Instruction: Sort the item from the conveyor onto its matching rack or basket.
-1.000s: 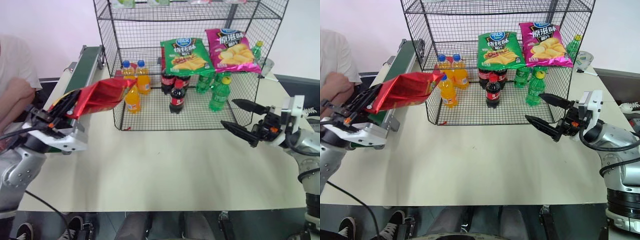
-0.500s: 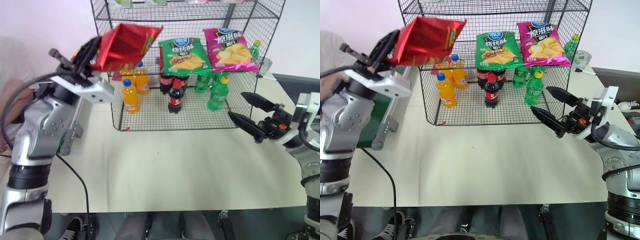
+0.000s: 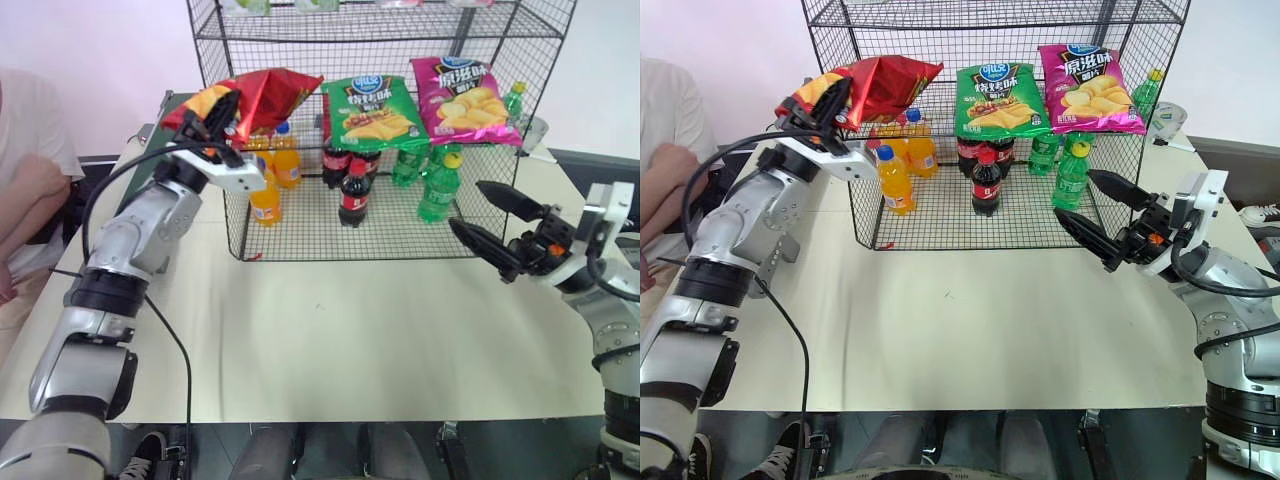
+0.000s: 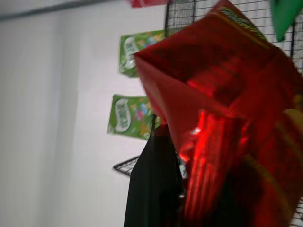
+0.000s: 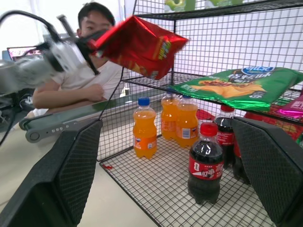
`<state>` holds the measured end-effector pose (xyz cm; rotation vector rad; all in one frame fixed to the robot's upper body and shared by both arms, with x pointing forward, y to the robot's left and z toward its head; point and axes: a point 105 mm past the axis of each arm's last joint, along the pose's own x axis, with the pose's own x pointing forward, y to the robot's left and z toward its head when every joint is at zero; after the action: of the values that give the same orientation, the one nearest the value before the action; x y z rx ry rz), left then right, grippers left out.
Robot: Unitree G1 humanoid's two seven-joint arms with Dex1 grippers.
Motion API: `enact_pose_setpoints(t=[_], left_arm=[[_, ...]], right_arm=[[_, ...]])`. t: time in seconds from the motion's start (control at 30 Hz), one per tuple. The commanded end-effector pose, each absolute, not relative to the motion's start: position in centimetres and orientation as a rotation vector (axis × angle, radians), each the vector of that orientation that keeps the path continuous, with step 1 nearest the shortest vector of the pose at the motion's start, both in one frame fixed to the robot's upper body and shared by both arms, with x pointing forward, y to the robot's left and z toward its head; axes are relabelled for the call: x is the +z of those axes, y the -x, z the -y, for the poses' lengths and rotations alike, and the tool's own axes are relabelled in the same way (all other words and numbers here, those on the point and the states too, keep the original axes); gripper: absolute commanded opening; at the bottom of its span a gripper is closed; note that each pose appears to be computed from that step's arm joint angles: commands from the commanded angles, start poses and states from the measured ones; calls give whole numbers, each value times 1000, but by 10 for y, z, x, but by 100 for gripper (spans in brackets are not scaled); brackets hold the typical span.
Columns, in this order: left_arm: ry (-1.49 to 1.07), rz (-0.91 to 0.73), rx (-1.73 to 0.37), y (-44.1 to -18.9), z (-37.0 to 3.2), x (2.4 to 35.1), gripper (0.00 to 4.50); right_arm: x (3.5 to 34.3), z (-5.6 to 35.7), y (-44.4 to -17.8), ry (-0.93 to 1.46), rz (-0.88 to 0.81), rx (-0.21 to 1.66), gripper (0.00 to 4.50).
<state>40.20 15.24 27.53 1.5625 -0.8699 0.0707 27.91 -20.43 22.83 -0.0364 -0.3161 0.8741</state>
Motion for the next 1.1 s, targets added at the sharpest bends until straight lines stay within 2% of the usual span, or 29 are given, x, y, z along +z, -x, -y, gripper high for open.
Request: enact_pose_setpoints(t=[0.03,0.17,0.3,0.4,0.57,0.73,1.1], left_arm=[[-1533,814,65,-418,-152,262,8],[-1463,871,25,-419,-130,266,8],[-1425,835,-11,-422,-118,254,8],[-1415,774,10,-428,-121,250,8],[-1234,607,118,-444,-148,254,8],[-1235,606,223,-442,-167,270,8],[-1083,520,107,-461,-128,260,8]], right_arm=[[241,204,-275,65,370,875,450],[241,204,-275,75,366,870,450],[242,206,-276,78,368,862,450],[241,204,-276,84,359,868,450],[241,205,-278,87,358,861,450],[240,205,-278,90,353,865,450],[241,202,-283,97,357,872,450]])
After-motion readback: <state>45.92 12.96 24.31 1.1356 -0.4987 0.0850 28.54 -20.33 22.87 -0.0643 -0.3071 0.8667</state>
